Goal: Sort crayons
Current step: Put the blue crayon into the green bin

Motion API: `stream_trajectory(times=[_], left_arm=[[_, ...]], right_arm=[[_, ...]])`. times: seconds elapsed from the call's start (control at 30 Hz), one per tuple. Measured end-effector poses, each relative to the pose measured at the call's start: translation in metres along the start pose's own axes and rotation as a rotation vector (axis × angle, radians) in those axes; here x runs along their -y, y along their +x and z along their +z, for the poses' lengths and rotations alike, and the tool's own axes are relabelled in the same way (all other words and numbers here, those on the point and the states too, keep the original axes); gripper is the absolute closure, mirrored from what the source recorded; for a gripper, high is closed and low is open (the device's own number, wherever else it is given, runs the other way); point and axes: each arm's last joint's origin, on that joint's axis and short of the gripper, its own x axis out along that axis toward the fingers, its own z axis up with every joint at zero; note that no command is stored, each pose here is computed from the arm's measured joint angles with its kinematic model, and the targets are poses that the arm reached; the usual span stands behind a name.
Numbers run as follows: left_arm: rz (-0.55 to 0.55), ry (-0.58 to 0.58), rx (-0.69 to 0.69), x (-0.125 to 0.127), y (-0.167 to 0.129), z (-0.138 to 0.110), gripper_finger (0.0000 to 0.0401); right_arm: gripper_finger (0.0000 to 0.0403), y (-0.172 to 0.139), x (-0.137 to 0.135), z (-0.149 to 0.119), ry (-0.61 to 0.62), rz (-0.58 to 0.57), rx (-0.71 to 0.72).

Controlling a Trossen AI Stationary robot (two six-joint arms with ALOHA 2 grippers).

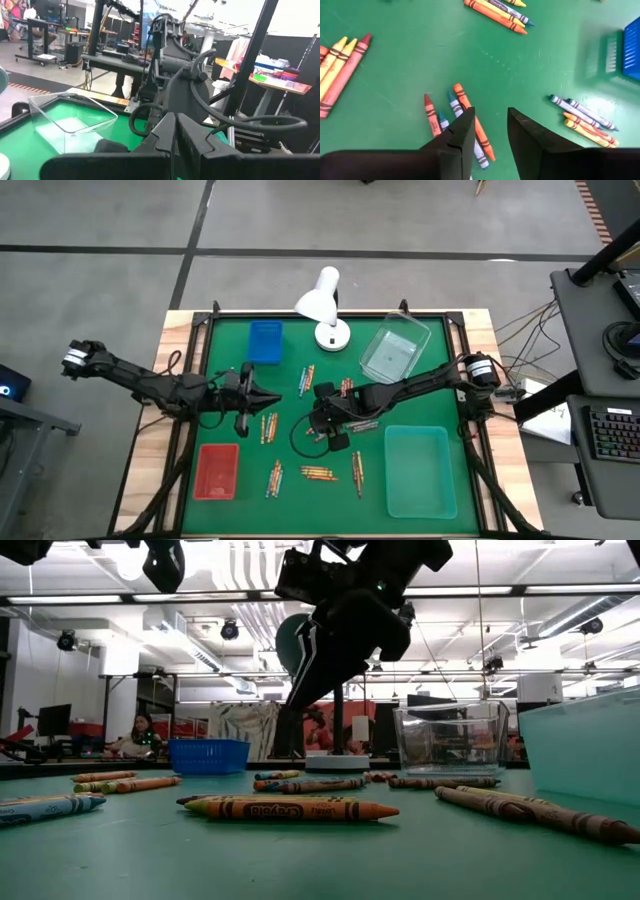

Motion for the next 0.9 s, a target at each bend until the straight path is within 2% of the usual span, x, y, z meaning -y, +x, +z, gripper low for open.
stream_trajectory(times=[0.27, 0.63, 0.9], left_arm=[[-0.011, 0.096, 0.084, -0.001, -0.016, 0.021, 0.0401], [-0.008, 0.124, 0.076, -0.004, -0.024, 0.023, 0.0401], [-0.008, 0.126, 0.072, -0.003, -0.022, 0.021, 0.0401]], right_arm=[[0.0258, 0.0, 0.002, 0.001, -0.023, -0.005, 0.009], [0.0279, 0.006, 0.001, -0.002, -0.002, -0.016, 0.054], [0.0277, 0.008, 0.0, -0.001, 0.02, -0.019, 0.112]])
